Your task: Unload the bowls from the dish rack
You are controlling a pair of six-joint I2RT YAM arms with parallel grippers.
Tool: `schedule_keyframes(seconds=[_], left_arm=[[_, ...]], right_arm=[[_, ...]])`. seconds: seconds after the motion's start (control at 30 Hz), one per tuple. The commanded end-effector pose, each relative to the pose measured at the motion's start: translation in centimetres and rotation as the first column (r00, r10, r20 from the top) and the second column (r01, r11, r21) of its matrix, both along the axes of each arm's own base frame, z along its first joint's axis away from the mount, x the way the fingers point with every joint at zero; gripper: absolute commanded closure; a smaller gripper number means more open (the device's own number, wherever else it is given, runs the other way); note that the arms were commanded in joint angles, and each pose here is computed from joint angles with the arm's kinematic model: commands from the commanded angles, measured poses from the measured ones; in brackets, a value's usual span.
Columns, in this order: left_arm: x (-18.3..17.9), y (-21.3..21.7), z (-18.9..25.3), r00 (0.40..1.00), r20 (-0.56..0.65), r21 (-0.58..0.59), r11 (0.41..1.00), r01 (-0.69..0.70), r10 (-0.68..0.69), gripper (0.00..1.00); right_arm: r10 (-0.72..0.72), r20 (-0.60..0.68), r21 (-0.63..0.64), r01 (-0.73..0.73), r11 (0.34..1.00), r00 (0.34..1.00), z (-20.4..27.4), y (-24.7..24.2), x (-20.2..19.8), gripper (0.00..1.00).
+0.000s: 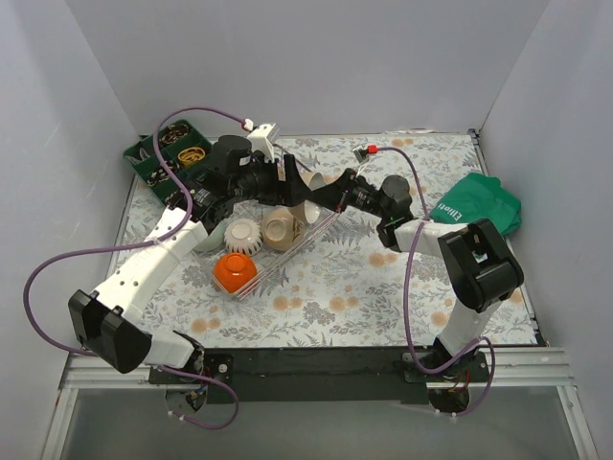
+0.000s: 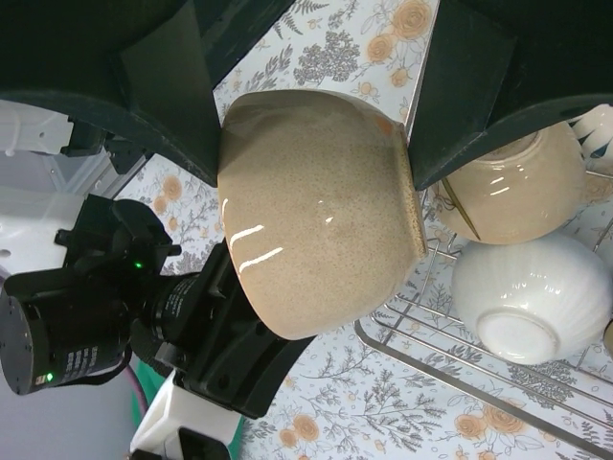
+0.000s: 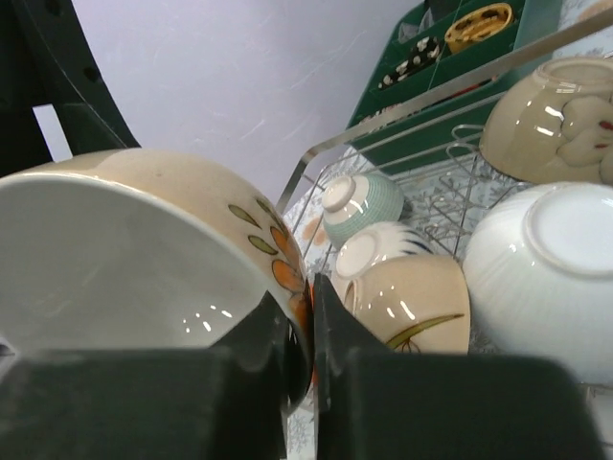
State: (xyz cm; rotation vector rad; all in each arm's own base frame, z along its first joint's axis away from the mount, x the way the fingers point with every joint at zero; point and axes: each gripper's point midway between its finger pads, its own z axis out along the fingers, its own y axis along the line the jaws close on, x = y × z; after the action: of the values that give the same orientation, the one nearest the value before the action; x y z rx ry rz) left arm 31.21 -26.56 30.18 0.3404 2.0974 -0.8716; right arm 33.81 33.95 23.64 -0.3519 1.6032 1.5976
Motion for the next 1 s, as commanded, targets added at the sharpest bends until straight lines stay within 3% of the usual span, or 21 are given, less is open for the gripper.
schedule_keyframes(seconds=[0.0,0.07,0.1,0.2,0.23,0.27,0.3,0.33,0.4,0.5,0.57,0.77,0.83,0.97], left_arm=[[-0.5,-0.2,3.7,0.993,0.118,-0.082,0.996,0.021,-0.011,1.0],[-0.1,0.2,3.3,0.992,0.126,-0.067,0.998,-0.002,0.01,0.97],[0.0,0.4,3.2,0.991,0.129,-0.062,0.998,-0.011,0.019,0.85],[0.4,1.5,2.7,0.986,0.153,-0.03,0.997,-0.065,0.068,0.64],[0.5,1.9,2.6,0.983,0.16,-0.021,0.996,-0.085,0.087,0.46],[0.7,2.6,2.3,0.978,0.172,-0.005,0.992,-0.123,0.122,0.37],[0.9,3.1,2.3,0.972,0.185,0.006,0.989,-0.146,0.143,0.27],[1.0,3.6,2.3,0.967,0.198,0.01,0.986,-0.167,0.161,0.12],[1.1,5.0,2.0,0.95,0.223,0.031,0.973,-0.229,0.217,0.03],[1.5,7.1,1.5,0.915,0.267,0.055,0.943,-0.328,0.303,0.02],[1.7,8.1,1.1,0.898,0.28,0.07,0.925,-0.373,0.34,0.02],[2.4,11.8,-1.7,0.822,0.309,0.153,0.829,-0.539,0.478,0.02],[2.6,12.7,-2.2,0.799,0.319,0.171,0.798,-0.578,0.51,0.02],[2.4,12.9,-2.5,0.787,0.324,0.148,0.794,-0.59,0.525,0.02]], right_arm=[[0.009,0.112,0.044,-0.014,0.999,0.994,3.2,-0.4,-0.8,0.99],[0.002,0.103,0.023,-0.005,1.0,0.995,2.7,-0.7,-1.1,0.99],[-0.003,0.102,0.015,0.002,1.0,0.995,2.5,-0.9,-1.0,0.99],[-0.036,0.078,-0.043,0.04,0.998,0.996,1.6,-1.8,-1.0,0.99],[-0.052,0.089,-0.053,0.057,0.997,0.995,2.1,-2.3,-1.2,0.99],[-0.079,0.118,-0.084,0.089,0.992,0.99,1.9,-2.7,-0.8,0.99],[-0.094,0.054,-0.153,0.102,0.983,0.994,0.4,-3.2,-0.7,0.99],[-0.111,0.057,-0.19,0.12,0.974,0.992,0.1,-3.6,-0.6,0.99],[-0.175,0.05,-0.32,0.182,0.93,0.983,-1.1,-5.2,-0.2,0.99],[-0.282,0.112,-0.459,0.301,0.836,0.953,-1.5,-8.1,0.5,0.99],[-0.368,0.084,-0.571,0.347,0.744,0.926,-2.5,-10.8,0.3,0.99],[-0.523,-0.015,-0.773,0.322,0.547,0.852,-5.4,-18.5,-1.3,0.99],[-0.558,-0.056,-0.804,0.294,0.517,0.828,-6.4,-20.3,-1.4,0.99],[-0.605,-0.135,-0.867,0.201,0.455,0.785,-8.6,-23.0,-1.6,0.99]])
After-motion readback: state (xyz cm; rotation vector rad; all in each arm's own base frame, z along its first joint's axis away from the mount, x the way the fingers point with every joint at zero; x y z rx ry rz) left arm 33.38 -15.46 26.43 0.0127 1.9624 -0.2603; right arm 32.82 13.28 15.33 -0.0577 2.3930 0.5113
